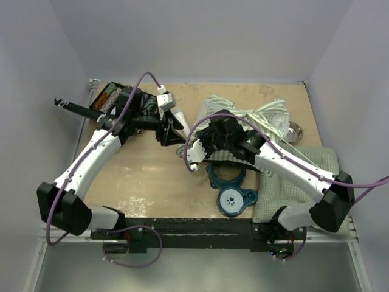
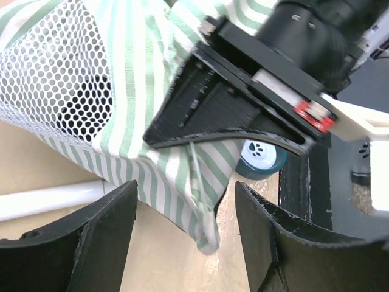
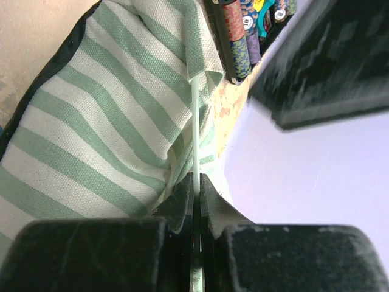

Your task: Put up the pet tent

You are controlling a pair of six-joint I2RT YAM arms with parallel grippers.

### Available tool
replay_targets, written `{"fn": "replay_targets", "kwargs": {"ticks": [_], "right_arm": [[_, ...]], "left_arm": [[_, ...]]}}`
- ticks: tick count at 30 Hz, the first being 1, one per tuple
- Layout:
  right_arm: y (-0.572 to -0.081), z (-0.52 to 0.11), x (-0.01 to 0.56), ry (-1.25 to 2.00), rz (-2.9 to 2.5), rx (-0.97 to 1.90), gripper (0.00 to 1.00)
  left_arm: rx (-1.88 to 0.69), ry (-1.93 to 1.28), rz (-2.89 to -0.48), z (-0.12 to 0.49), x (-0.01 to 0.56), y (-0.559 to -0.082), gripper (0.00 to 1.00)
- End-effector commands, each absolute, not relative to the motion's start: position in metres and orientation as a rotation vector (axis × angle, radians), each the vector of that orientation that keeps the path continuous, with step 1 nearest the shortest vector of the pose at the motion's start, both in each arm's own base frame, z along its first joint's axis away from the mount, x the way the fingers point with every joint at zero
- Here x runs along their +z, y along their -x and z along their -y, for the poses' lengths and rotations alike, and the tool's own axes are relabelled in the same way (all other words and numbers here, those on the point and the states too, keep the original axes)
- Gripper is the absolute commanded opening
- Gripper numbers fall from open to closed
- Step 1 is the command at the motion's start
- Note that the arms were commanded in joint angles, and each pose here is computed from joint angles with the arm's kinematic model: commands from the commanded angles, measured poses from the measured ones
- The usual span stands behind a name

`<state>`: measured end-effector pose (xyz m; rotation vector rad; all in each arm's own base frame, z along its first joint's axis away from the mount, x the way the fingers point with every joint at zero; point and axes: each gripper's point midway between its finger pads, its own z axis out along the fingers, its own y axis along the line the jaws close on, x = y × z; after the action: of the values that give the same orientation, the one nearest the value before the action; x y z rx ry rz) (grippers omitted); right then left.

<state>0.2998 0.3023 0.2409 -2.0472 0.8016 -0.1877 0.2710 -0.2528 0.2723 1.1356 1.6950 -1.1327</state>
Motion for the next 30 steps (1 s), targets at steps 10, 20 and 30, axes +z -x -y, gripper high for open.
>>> {"fn": "replay_targets", "kwargs": {"ticks": [10,20,30], "right_arm": [[-0.307,-0.298,0.267,1.994,-0.781,-0.252,0.00],[-0.308,-0.298,0.264,2.007,-0.784,-0.255,0.00],[-0.307,-0.296,0.260,2.020,-0.784,-0.263,0.00]], "left_arm": [[-1.072,-1.173,-1.693,0.228,0.250,-0.245,0.54],[-1.111,-1.162,-1.685,0.243,0.255,-0.259,0.42],[-1.135,-1.171,-1.649,0.247,0.268,-0.259,0.47]]}}
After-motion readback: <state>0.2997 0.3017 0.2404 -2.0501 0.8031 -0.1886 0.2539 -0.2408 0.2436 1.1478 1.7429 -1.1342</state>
